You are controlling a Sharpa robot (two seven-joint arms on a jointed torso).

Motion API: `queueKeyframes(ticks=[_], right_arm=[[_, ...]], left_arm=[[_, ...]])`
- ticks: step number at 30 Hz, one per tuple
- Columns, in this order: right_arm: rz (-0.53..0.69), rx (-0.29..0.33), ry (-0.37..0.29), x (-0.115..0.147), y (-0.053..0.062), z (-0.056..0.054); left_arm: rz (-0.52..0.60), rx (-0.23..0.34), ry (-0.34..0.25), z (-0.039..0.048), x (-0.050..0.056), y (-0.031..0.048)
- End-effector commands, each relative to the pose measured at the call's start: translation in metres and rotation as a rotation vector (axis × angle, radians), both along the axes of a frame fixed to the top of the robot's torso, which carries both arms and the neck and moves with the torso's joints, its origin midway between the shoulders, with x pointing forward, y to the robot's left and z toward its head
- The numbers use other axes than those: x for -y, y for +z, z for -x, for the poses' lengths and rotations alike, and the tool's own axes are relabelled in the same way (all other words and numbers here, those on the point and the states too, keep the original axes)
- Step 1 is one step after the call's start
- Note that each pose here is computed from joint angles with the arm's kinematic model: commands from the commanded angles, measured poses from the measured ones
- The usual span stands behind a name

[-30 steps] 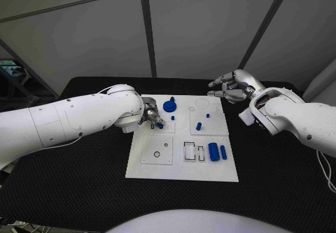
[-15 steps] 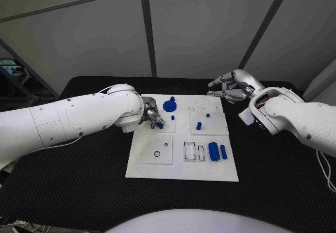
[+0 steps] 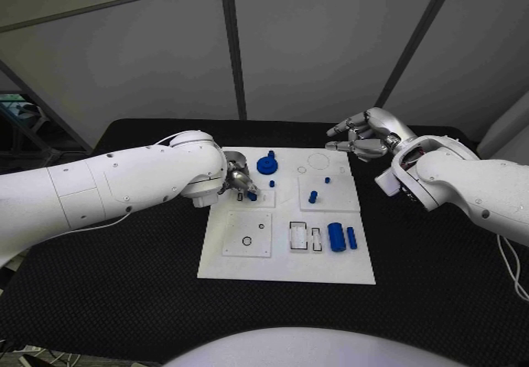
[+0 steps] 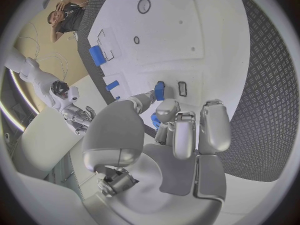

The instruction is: Assemble the parts on the task board

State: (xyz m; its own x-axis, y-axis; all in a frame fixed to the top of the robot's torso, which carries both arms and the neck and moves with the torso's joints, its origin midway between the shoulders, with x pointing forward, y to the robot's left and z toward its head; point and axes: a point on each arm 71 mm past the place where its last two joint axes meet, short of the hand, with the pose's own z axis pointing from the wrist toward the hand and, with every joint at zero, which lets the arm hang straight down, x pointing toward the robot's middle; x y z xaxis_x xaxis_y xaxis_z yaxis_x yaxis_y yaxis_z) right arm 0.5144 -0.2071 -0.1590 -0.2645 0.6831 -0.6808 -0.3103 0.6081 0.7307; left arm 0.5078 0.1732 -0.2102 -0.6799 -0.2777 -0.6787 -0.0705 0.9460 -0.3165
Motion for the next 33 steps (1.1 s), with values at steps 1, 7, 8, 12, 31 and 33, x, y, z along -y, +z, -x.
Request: queueKeyframes(ticks=[1,7,8,12,31,33], right_arm=[[0.002,0.001,0.010,-0.0014,0.0009,0.0001],[0.002,0.000,0.011,-0.0017,0.0009,0.0002],[0.002,0.000,0.011,-0.0018,0.0009,0.0002],[0.002,0.000,0.011,-0.0018,0.0009,0.0002],[0.005,-0.002,0.012,-0.0015,0.0007,0.0001],[0.005,-0.002,0.012,-0.0016,0.0006,0.0000]], left_arm=[[-0.018,-0.010,-0.008,0.0003,0.0001,-0.0007],[-0.021,-0.013,-0.008,-0.0001,-0.0003,-0.0011],[-0.022,-0.014,-0.009,-0.0002,-0.0004,-0.0011],[-0.024,-0.016,-0.008,-0.0003,-0.0006,-0.0013],[-0.028,-0.011,0.011,-0.0018,-0.0042,-0.0014],[-0.028,-0.010,0.012,-0.0020,-0.0043,-0.0014]])
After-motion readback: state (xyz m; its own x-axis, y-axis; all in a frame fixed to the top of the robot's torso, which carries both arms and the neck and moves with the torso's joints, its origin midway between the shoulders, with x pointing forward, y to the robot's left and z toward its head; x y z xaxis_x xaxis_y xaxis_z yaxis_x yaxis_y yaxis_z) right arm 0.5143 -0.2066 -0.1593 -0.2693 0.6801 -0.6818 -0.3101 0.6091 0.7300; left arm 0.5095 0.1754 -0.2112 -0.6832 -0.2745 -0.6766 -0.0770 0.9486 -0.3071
